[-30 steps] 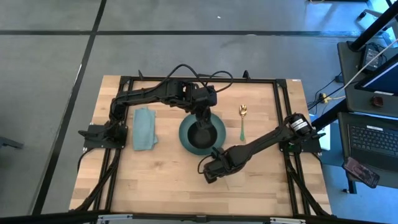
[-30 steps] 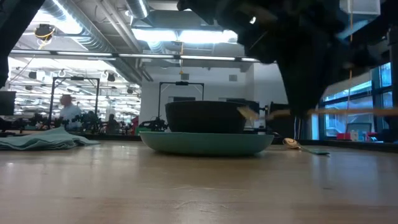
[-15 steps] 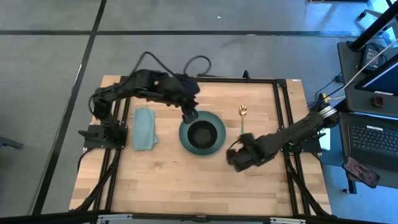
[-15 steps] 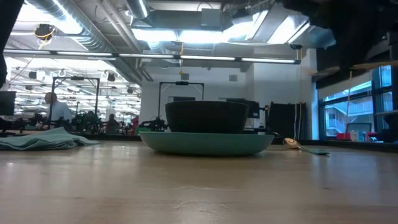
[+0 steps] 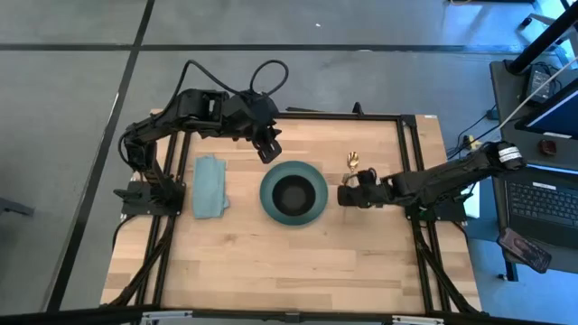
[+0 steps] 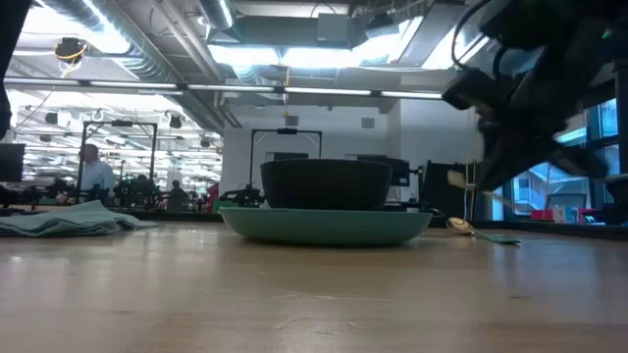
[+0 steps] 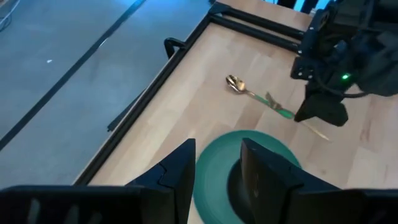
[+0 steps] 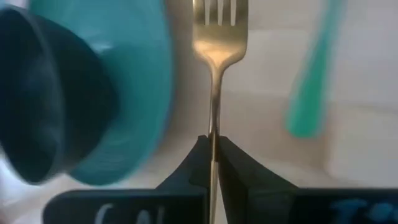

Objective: Set table place
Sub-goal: Put the gold fork on the right side of the green plate

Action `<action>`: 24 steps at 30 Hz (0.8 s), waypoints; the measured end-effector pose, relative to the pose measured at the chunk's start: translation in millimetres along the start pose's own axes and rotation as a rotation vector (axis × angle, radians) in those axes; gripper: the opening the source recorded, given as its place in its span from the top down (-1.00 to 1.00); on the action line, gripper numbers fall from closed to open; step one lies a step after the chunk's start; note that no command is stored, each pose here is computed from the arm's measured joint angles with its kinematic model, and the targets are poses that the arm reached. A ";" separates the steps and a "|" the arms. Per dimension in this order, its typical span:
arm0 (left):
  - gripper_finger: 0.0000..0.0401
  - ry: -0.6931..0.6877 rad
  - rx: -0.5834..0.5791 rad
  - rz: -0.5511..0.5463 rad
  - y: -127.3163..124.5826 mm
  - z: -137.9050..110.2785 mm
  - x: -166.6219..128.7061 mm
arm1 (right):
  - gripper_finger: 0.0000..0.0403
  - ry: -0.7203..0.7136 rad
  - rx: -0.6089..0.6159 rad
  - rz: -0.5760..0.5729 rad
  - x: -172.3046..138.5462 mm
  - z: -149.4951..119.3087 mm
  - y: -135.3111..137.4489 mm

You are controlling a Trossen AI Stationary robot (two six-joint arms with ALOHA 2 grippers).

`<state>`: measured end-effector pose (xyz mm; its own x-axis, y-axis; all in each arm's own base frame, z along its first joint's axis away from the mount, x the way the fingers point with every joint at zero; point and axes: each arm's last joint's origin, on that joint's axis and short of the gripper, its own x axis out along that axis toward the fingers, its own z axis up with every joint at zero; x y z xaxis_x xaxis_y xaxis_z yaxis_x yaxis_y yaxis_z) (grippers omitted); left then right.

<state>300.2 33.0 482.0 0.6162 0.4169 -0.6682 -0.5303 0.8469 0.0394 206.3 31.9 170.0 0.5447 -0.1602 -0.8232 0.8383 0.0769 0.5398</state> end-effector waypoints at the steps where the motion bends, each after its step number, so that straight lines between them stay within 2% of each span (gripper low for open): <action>1: 0.39 0.000 -0.003 0.003 1.1 0.4 0.5 | 0.92 -0.006 -0.007 0.033 4.5 4.8 -0.8; 3: 0.39 -0.005 -0.012 0.009 3.6 1.7 1.4 | 0.92 -0.024 -0.005 0.057 11.0 14.8 -4.3; 6: 0.39 -0.005 -0.022 0.014 5.5 2.3 2.4 | 0.92 -0.050 0.016 0.000 17.7 27.4 -16.0; 9: 0.39 -0.005 -0.031 0.014 5.4 2.3 2.3 | 0.92 -0.018 0.009 -0.015 20.6 34.6 -20.3; 20: 0.39 -0.017 -0.041 0.044 7.0 3.0 2.6 | 0.92 -0.011 -0.026 0.040 28.8 38.7 -14.0; 24: 0.39 -0.028 -0.046 0.041 7.0 4.2 2.7 | 0.92 0.006 -0.032 -0.001 41.4 36.3 -16.6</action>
<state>300.6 41.4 483.6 0.6090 0.4610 -0.6455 -0.5816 0.8129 0.0318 214.1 -11.7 133.4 0.5441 -0.1546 -0.8246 0.8390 0.1079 0.5334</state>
